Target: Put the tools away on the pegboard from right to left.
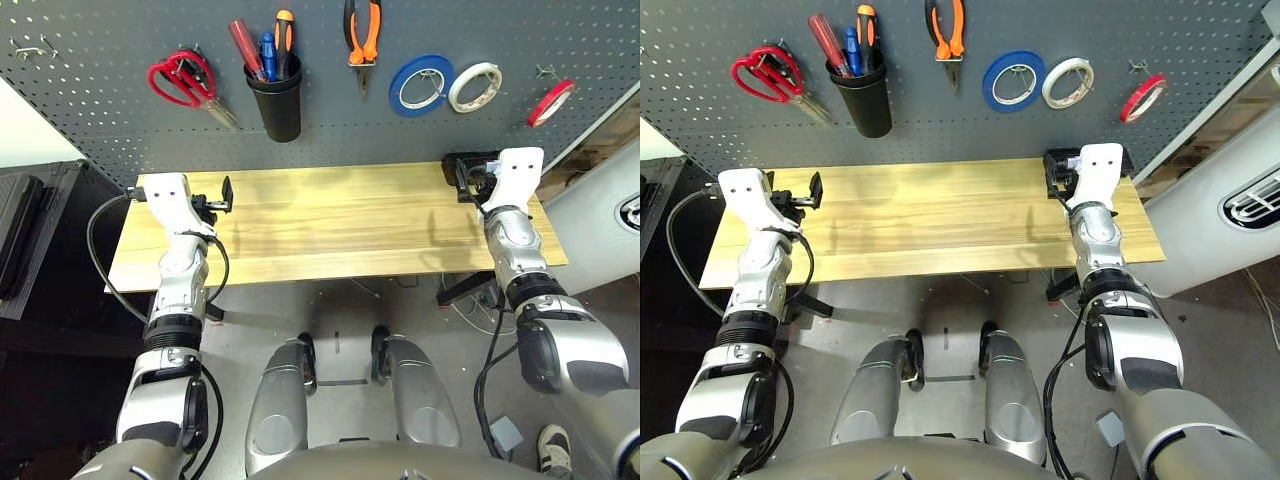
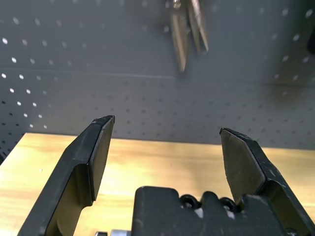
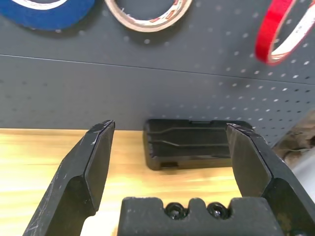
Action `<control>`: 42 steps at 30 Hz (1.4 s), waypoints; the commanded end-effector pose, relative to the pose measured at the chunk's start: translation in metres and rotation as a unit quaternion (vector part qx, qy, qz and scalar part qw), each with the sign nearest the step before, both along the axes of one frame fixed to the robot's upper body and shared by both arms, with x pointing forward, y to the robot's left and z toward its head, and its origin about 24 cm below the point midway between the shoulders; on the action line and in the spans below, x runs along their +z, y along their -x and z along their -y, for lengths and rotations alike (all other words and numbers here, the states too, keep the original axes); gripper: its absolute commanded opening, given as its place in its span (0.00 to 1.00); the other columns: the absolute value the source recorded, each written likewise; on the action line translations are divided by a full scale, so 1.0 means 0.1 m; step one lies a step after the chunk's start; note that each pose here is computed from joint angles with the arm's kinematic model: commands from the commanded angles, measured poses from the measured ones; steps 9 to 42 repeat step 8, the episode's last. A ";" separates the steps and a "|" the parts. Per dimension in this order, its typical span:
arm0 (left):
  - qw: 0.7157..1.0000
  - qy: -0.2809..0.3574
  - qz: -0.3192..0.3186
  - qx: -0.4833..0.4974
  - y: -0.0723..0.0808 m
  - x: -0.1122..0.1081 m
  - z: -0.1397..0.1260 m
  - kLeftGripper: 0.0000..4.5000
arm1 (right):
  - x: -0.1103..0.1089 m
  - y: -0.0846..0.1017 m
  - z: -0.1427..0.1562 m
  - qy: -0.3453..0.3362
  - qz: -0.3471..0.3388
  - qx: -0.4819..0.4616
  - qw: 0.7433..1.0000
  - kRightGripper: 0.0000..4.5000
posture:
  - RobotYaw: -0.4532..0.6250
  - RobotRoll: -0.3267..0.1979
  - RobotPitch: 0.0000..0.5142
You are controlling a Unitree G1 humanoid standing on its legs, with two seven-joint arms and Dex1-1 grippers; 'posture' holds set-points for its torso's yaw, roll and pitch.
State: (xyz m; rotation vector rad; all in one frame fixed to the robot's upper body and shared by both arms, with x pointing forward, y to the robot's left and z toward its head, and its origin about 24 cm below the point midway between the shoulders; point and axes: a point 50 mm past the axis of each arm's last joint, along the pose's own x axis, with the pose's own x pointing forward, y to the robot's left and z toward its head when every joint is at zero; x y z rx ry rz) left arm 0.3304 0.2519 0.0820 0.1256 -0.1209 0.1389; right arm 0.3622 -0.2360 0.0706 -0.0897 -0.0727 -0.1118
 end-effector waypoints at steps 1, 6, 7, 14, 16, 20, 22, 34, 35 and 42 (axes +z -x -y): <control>1.000 0.013 -0.004 0.002 0.01 -0.07 0.00 0.99 | -0.04 0.04 0.10 0.006 -0.009 -0.016 1.000 1.00 | 0.37 0.62 0.29; 1.000 0.018 -0.004 -0.003 -0.02 -0.07 0.04 0.99 | -0.01 0.04 0.15 0.006 -0.003 -0.018 1.000 1.00 | 0.35 0.62 0.29; 1.000 0.019 -0.004 -0.005 -0.02 -0.07 0.05 0.99 | 0.00 0.04 0.15 0.006 -0.001 -0.018 1.000 1.00 | 0.35 0.62 0.29; 1.000 0.019 -0.003 -0.006 -0.03 -0.06 0.05 0.99 | -0.01 0.05 0.16 0.003 0.000 -0.018 1.000 1.00 | 0.35 0.62 0.29; 1.000 0.019 -0.003 -0.006 -0.03 -0.06 0.05 0.99 | -0.01 0.05 0.16 0.003 0.000 -0.018 1.000 1.00 | 0.35 0.62 0.29; 1.000 0.019 -0.003 -0.006 -0.03 -0.06 0.05 0.99 | -0.01 0.05 0.16 0.003 0.000 -0.018 1.000 1.00 | 0.35 0.62 0.29; 1.000 0.019 -0.003 -0.006 -0.03 -0.06 0.05 0.99 | -0.01 0.05 0.16 0.003 0.000 -0.018 1.000 1.00 | 0.35 0.62 0.29; 1.000 0.019 -0.003 -0.006 -0.03 -0.06 0.05 0.99 | -0.01 0.05 0.16 0.003 0.000 -0.018 1.000 1.00 | 0.35 0.62 0.29; 1.000 0.019 -0.003 -0.006 -0.03 -0.06 0.05 0.99 | -0.01 0.05 0.16 0.003 0.000 -0.018 1.000 1.00 | 0.35 0.62 0.29; 1.000 0.019 -0.003 -0.006 -0.03 -0.06 0.05 0.99 | -0.01 0.05 0.16 0.003 0.000 -0.018 1.000 1.00 | 0.35 0.62 0.29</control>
